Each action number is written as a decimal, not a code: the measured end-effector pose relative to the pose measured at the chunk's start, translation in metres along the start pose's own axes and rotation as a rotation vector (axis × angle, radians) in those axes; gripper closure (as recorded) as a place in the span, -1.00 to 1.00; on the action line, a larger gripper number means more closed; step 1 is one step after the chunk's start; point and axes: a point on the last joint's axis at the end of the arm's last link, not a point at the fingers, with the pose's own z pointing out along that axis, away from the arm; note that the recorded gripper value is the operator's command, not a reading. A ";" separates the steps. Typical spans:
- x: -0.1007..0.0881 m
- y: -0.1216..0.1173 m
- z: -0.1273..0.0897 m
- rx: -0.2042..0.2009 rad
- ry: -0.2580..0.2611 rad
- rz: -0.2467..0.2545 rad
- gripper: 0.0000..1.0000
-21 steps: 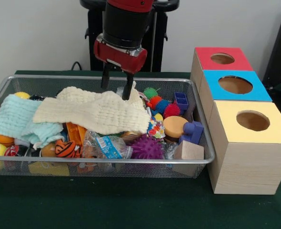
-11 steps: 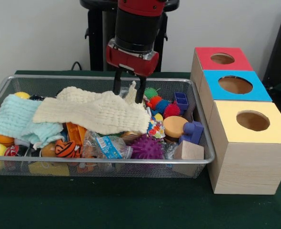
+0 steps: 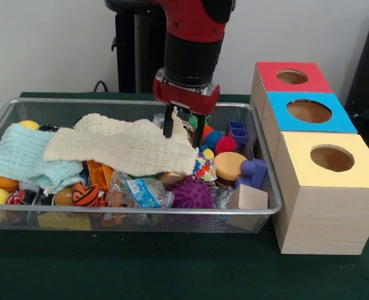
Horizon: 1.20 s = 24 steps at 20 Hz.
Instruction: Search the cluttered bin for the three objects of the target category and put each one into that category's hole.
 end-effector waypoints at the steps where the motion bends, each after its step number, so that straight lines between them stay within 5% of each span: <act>1: 0.002 0.001 0.006 -0.005 0.005 0.001 -1.00; 12: 0.003 0.012 0.052 -0.042 0.037 0.005 -1.00; 24: 0.012 0.036 0.046 -0.032 0.013 -0.045 -1.00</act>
